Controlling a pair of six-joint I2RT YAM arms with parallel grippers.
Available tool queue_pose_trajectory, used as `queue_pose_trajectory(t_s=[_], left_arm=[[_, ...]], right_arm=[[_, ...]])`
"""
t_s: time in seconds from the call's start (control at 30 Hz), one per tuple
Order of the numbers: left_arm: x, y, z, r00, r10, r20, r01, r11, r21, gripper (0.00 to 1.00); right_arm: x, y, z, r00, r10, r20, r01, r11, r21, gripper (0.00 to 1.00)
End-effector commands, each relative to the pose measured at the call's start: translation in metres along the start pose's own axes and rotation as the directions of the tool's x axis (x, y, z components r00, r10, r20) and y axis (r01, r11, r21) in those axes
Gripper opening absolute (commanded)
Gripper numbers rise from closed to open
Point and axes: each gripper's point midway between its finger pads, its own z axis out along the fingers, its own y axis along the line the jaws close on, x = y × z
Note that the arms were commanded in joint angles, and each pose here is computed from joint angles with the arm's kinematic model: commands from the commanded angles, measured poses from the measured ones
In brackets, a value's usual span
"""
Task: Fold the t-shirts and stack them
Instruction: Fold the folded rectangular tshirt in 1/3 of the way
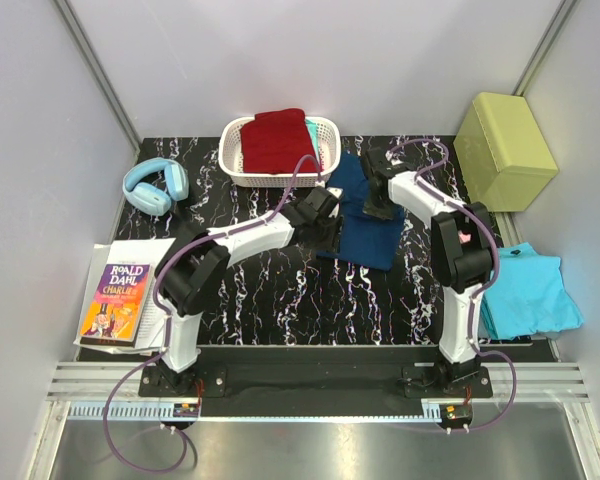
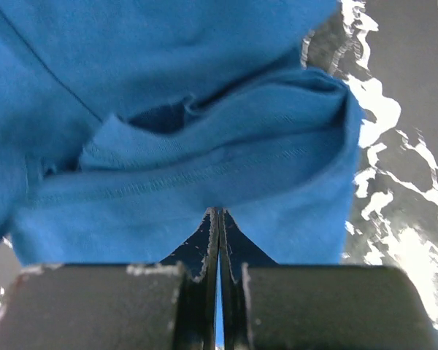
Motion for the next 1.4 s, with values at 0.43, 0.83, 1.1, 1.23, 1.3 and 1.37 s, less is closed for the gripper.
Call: queue_pose_trajectory(t_s=[0.43,0.83,1.1,1.23,1.3,1.37], left_arm=[[0.007,-0.007,0.005,1.0,-0.01,-0.028,0.012,0.998,0.056,0.46],[0.014,-0.003,0.006,0.999,-0.005,-0.044,0.007,0.999,0.047,0.44],[0.009,0.001,0.004,1.0,-0.005,-0.018,0.005,1.0,0.02,0.44],[0.008,-0.005,0.009,0.999,-0.015,-0.029,0.016,0.999,0.043,0.43],[0.007,-0.006,0.009,0.999,-0.015,-0.03,0.016,0.999,0.048,0.43],[0.007,-0.005,0.01,0.999,-0.015,-0.031,0.016,0.999,0.044,0.43]], right_arm=[[-0.069,0.017,0.023,0.994,0.006,0.106,-0.009,1.0,0.025,0.0],[-0.103,0.022,0.021,0.992,0.031,0.123,-0.032,0.999,0.001,0.0],[-0.069,0.056,-0.062,0.987,-0.016,0.16,0.043,0.985,-0.166,0.0],[-0.035,0.047,-0.057,0.996,-0.02,0.088,0.034,0.987,-0.159,0.0],[-0.03,0.046,-0.058,0.996,-0.014,0.083,0.028,0.986,-0.167,0.0],[-0.02,0.043,-0.051,0.998,-0.019,0.058,0.028,0.987,-0.156,0.0]])
